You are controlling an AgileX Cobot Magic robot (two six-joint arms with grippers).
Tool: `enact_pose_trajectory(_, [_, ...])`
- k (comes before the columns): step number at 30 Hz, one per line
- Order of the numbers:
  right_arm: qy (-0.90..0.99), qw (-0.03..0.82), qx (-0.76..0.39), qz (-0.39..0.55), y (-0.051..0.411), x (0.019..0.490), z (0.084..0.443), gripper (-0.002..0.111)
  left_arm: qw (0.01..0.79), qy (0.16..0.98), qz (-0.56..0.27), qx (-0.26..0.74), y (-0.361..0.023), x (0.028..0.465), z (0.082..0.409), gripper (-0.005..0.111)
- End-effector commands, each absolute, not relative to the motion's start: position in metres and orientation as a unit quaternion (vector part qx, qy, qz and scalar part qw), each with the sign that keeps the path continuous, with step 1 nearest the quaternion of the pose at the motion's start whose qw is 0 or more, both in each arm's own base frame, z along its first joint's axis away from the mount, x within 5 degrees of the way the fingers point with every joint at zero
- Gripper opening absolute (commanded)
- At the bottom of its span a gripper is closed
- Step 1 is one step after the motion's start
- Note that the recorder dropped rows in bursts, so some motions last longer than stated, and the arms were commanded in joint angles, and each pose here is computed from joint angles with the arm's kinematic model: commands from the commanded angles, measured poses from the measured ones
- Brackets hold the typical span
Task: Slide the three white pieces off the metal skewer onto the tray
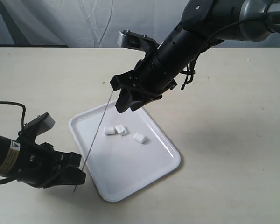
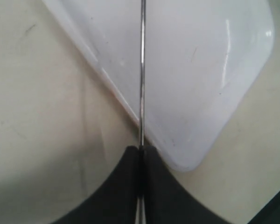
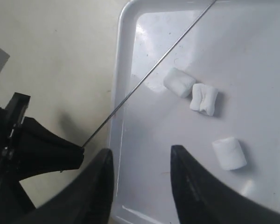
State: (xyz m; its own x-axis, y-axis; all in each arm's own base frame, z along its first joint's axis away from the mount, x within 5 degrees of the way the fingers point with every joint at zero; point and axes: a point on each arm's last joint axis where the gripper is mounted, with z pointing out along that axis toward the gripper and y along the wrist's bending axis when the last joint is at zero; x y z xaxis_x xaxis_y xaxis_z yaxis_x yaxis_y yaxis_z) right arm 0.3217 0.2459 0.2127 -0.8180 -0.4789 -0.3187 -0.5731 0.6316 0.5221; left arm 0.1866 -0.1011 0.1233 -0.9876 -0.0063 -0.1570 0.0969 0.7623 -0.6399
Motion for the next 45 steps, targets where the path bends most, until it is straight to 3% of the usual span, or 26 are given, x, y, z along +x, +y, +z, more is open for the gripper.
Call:
enact_pose_trajectory(1, [0.898,0.075,-0.294,0.318,0.246,0.320,0.217,0.039,0.056,0.941,-0.332,0.019,-0.101,0.188,0.112,0.000])
enact_pose_trajectory(4, [0.898,0.075,-0.294,0.318,0.246,0.320,0.217,0.039,0.054,0.944,-0.324,0.019,-0.100,0.188,0.108,0.005])
enact_pose_trajectory(12, [0.898,0.074,-0.295,0.319,0.246,0.320,0.217,0.039,0.067,0.943,-0.320,0.053,-0.100,0.188,0.108,0.035])
enact_pose_trajectory(16, [0.898,0.073,-0.295,0.319,0.246,0.320,0.217,0.039,0.076,0.942,-0.320,0.072,-0.100,0.188,0.110,0.041])
enact_pose_trajectory(26, [0.888,0.141,-0.300,0.317,0.240,0.316,0.253,0.039,0.131,0.907,-0.389,0.095,-0.097,0.186,0.149,0.042])
enact_pose_trajectory(34, [0.876,0.093,-0.378,0.284,0.217,0.278,0.297,0.039,0.174,0.814,-0.536,0.140,-0.083,0.167,0.207,0.042])
enact_pose_trajectory(41, [0.858,0.141,-0.382,0.312,0.202,0.228,0.361,0.039,0.245,0.800,-0.532,0.129,-0.078,0.137,0.247,0.042])
enact_pose_trajectory(45, [0.840,0.229,-0.371,0.323,0.179,0.187,0.400,0.039,0.339,0.768,-0.509,0.192,-0.079,0.103,0.277,0.042])
